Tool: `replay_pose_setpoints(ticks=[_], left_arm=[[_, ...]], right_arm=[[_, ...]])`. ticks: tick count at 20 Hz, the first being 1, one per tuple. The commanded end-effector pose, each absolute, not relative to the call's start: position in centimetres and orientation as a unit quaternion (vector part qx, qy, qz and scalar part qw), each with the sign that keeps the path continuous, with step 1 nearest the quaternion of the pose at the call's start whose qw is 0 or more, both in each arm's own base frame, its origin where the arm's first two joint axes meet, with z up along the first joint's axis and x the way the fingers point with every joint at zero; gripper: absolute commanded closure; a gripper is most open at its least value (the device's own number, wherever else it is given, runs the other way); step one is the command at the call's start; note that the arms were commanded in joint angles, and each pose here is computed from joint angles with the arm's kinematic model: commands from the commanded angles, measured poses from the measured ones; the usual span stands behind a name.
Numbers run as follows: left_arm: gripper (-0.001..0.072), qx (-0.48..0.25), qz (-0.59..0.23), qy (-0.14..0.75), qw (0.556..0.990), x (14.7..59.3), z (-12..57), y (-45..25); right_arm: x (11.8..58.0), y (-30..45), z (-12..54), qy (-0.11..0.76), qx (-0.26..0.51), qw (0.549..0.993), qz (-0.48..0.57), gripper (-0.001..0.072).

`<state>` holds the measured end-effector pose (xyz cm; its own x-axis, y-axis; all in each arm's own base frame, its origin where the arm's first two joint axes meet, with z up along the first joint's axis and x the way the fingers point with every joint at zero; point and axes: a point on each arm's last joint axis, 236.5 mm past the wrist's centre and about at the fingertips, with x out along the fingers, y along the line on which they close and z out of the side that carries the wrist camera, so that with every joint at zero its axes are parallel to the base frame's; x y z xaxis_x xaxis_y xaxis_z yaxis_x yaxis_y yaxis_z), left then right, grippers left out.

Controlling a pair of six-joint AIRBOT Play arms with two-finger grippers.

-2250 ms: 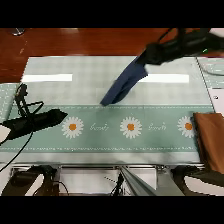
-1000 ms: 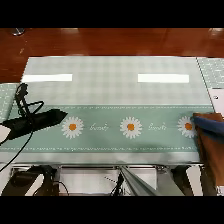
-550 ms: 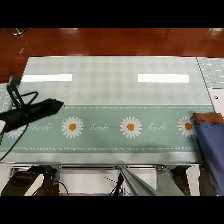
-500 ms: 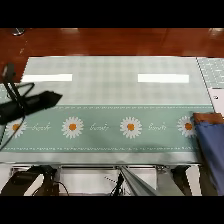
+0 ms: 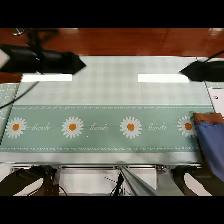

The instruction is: Fold the shirts.

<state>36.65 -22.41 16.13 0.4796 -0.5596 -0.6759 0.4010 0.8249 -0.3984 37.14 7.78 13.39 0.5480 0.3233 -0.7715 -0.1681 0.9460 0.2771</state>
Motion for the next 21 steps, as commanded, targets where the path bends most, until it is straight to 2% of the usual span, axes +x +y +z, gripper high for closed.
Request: replay_pose_setpoints(ticks=[1,3,7,21], left_arm=[[0.0684,-0.007,-0.171,0.524,0.834,35.6,6.5,-18.7],[0.0684,-0.01,-0.139,0.553,0.821,35.1,4.2,-16.2],[0.0684,-0.016,-0.123,0.568,0.814,34.9,3.9,-14.7],[0.0683,-0.016,-0.123,0.568,0.814,34.9,3.9,-14.7]], right_arm=[[37.0,5.1,4.4,0.559,-0.018,0.829,-0.027,0.0682],[37.2,4.4,2.0,0.584,-0.013,0.81,-0.053,0.0682],[36.4,4.2,1.0,0.606,-0.016,0.793,-0.06,0.0682],[36.5,4.2,1.0,0.605,-0.016,0.794,-0.061,0.0682]])
